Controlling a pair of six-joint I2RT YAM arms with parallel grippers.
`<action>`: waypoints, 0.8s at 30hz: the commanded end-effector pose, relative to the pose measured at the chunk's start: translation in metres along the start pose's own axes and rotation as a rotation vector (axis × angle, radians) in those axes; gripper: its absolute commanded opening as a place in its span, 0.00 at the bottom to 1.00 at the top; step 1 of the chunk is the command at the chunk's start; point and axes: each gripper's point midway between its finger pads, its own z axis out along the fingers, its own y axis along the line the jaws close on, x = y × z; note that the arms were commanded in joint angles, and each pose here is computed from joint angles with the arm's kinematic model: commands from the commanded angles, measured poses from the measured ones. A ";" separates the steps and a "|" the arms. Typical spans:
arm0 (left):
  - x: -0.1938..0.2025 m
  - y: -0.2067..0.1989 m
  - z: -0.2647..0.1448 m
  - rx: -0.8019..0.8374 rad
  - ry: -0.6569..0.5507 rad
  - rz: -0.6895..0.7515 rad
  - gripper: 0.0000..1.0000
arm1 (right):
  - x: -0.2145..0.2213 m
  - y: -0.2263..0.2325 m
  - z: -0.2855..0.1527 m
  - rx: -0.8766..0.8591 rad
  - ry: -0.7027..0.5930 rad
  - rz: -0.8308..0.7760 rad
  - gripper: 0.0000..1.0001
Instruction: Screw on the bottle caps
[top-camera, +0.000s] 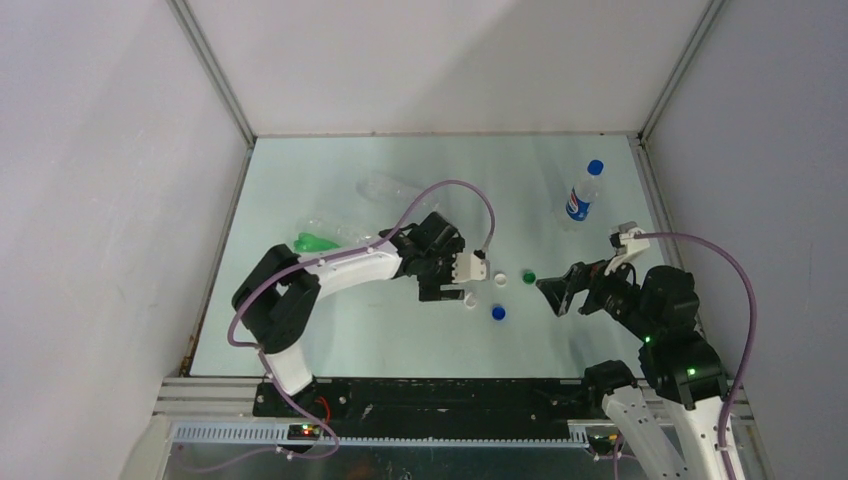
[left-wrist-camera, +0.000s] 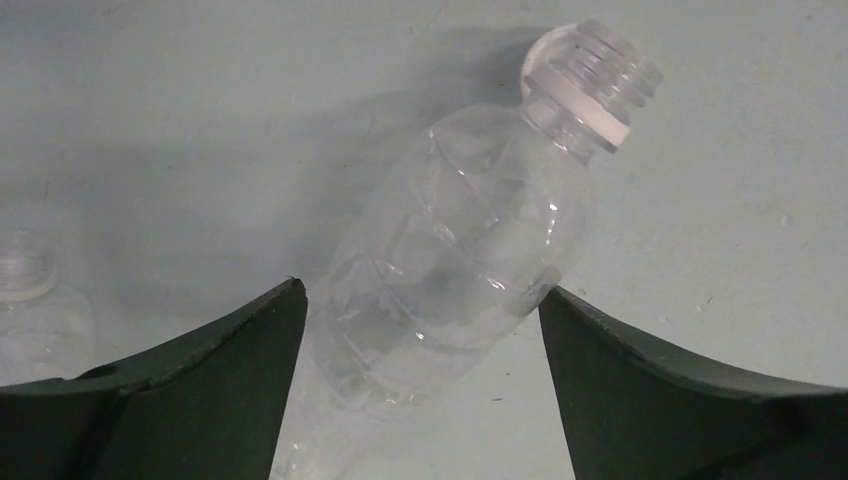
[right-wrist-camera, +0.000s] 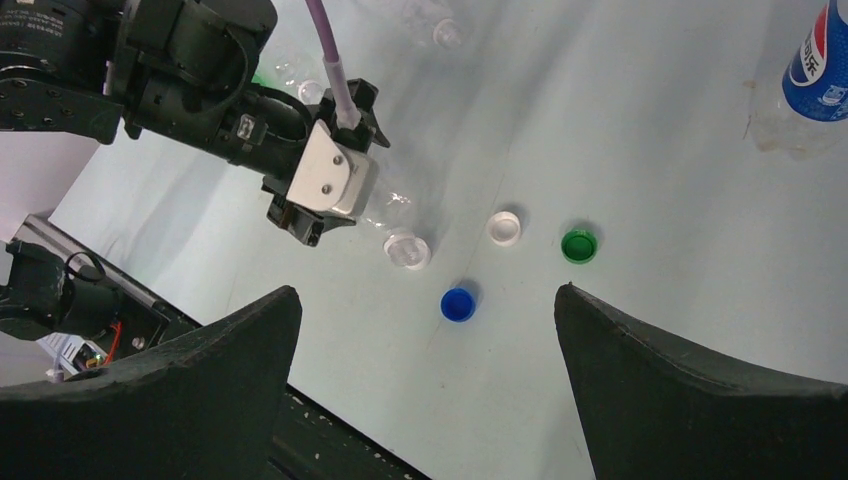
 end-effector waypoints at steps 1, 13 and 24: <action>-0.008 0.006 -0.008 0.003 -0.023 -0.115 0.89 | -0.009 0.002 0.003 -0.007 -0.013 0.017 0.99; 0.022 -0.034 -0.029 -0.101 -0.014 -0.604 0.77 | -0.002 0.015 0.025 -0.087 0.101 0.263 0.99; 0.025 -0.033 -0.035 -0.184 -0.053 -0.775 0.82 | 0.024 0.007 0.064 -0.125 0.222 0.379 0.99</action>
